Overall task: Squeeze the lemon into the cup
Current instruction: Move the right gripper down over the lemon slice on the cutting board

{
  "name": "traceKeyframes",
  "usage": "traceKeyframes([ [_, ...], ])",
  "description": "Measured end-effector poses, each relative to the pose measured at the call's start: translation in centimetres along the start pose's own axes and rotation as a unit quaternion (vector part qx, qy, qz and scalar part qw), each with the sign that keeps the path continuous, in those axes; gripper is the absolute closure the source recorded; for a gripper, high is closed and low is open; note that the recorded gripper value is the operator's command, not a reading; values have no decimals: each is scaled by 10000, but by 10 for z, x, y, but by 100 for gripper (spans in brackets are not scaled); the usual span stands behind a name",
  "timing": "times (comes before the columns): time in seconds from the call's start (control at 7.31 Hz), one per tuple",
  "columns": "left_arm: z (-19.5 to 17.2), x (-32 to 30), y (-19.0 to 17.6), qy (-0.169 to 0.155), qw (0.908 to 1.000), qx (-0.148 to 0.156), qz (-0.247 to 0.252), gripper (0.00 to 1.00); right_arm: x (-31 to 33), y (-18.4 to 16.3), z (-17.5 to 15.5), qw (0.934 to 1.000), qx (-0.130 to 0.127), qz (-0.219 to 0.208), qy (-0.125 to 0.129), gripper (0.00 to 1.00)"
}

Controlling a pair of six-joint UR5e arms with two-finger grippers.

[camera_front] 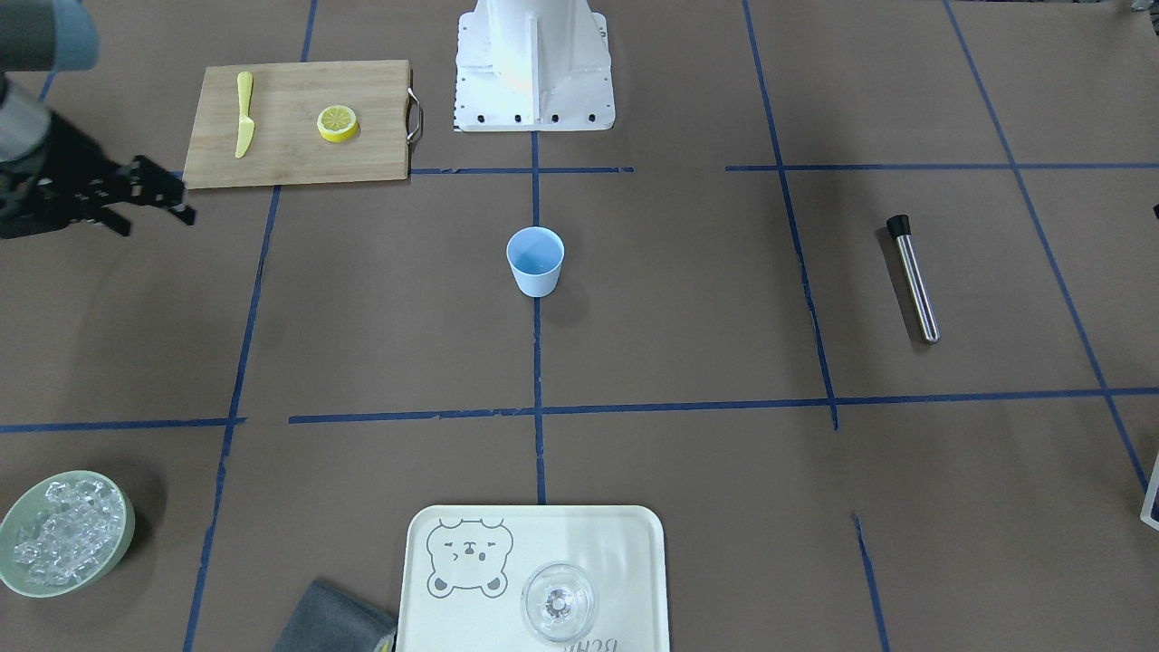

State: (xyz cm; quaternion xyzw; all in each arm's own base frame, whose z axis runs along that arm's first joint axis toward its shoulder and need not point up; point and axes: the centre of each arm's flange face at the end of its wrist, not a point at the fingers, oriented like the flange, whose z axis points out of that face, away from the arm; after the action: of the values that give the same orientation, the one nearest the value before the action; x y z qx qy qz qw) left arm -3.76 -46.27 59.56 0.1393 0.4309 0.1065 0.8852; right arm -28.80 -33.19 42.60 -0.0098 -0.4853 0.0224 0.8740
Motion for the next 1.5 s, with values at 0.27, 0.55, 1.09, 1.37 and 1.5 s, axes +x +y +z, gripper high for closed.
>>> traceKeyframes([
  [0.27,0,0,0,-7,10000,33,31,0,-53,97,36,9999,-52,85,33,0],
  [0.55,-1,2,-1,-10,9999,97,90,0,-62,163,65,9996,-61,86,248,0],
  [1.09,-2,2,-1,-7,9999,112,102,0,-56,204,91,9980,135,134,602,0],
  [1.37,-1,2,-1,-4,9999,110,105,0,-54,209,97,9976,129,165,667,0],
  [1.5,-1,2,-1,-4,9999,111,107,0,-53,210,99,9974,122,163,689,0],
])
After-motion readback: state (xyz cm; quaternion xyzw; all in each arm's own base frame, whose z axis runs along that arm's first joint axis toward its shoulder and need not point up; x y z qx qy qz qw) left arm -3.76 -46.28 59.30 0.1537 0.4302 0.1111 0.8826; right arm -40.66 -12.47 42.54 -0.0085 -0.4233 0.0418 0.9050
